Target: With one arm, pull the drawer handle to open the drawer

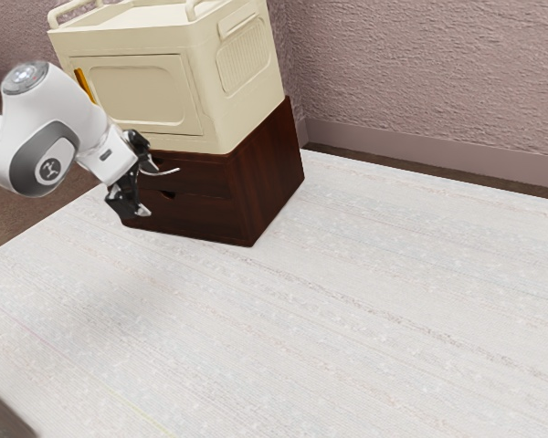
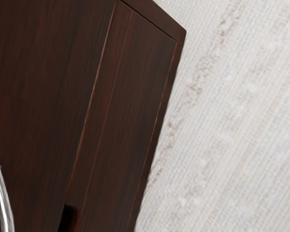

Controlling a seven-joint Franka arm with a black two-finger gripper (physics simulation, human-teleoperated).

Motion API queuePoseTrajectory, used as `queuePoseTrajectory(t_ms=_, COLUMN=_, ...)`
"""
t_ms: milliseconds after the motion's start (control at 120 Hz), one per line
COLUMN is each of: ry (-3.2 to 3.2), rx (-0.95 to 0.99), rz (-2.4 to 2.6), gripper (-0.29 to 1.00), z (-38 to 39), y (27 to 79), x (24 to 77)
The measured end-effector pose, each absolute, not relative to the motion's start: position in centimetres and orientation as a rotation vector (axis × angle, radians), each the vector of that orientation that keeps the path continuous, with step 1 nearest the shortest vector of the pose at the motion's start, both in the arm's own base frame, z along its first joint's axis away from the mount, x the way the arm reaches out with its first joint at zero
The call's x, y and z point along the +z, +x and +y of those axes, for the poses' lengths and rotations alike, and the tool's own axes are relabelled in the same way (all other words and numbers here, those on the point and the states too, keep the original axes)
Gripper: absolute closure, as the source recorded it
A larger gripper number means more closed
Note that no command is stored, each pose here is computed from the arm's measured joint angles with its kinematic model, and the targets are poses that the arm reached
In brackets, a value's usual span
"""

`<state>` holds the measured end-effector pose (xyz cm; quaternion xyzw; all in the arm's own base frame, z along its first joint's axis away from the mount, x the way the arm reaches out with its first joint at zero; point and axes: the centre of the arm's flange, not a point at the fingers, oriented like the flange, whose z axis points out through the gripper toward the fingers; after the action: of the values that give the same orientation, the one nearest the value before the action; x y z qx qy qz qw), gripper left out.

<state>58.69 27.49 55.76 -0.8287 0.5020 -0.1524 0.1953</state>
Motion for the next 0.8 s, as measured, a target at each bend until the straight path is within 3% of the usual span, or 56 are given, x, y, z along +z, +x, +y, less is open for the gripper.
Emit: queuePoseTrajectory(t_ms=800, ry=-2.330, rx=-0.433, rz=1.358, gripper=0.00, z=30.3, y=60.8, x=53.8)
